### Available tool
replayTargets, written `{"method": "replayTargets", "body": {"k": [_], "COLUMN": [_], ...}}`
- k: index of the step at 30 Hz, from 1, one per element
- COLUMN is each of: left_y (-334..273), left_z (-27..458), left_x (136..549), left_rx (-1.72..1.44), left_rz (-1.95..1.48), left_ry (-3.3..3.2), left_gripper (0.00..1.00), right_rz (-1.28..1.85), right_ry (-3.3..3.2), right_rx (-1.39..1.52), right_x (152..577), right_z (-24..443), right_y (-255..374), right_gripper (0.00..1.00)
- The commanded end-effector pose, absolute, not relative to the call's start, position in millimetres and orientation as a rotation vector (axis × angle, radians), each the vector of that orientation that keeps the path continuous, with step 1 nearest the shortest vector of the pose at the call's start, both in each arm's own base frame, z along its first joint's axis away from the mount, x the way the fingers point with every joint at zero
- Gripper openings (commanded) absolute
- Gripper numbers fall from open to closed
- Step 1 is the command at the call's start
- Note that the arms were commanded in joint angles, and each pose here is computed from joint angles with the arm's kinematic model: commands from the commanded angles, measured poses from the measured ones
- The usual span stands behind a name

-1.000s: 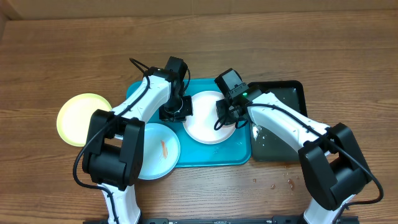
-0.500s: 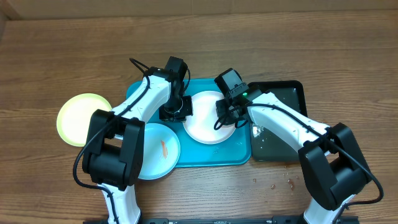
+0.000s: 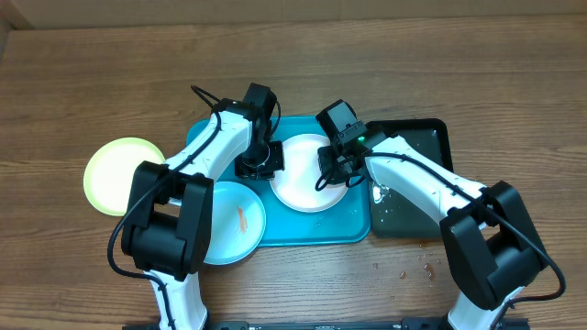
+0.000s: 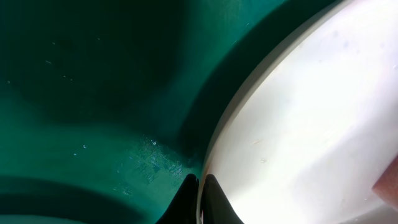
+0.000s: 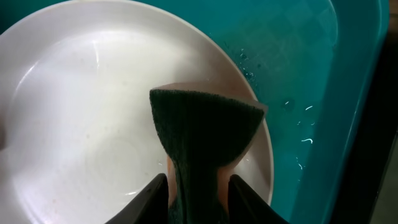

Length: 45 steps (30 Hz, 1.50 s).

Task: Clean dirty plates on tray and stack at the side
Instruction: 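Scrub the white plate with the sponge in the right gripper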

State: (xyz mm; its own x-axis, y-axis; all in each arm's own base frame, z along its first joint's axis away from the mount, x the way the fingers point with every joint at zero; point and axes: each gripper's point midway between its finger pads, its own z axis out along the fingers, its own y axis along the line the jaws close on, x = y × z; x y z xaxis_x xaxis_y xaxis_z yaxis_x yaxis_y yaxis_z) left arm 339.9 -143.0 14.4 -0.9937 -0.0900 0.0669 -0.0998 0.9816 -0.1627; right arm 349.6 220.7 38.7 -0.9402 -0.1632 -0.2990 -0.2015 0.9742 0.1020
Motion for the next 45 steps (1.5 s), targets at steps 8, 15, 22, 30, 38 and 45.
{"method": "replayTargets", "body": {"k": [8,15,22,30,38,45], "left_y": [-145,-144,-144,-144,-145,-144], "left_z": [24,24,24,24,24,24], "left_x": [345,345,345,345,347,347], "left_rx": [0.121,0.121,0.12,0.1,0.096,0.096], "left_rz": [0.279,0.275,0.275,0.275,0.279,0.278], "left_ry": [-3.096,-3.098,-3.099,-3.1,-3.108,-3.107], "left_gripper": [0.04,0.04,0.04,0.04,0.04,0.04], "right_rz": [0.133,0.149,0.322,0.644,1.114,1.362], "right_ry": [2.879,2.865,2.961,3.048,2.943,2.752], "right_rx": [-0.274,-0.26,-0.295,-0.345,-0.53,-0.495], "right_x": [347,351,335,310,300,338], "right_z": [12,12,-13,-27,8,76], "right_y": [216,218,238,270,307,298], "right_gripper": [0.04,0.04,0.04,0.04,0.04,0.04]}}
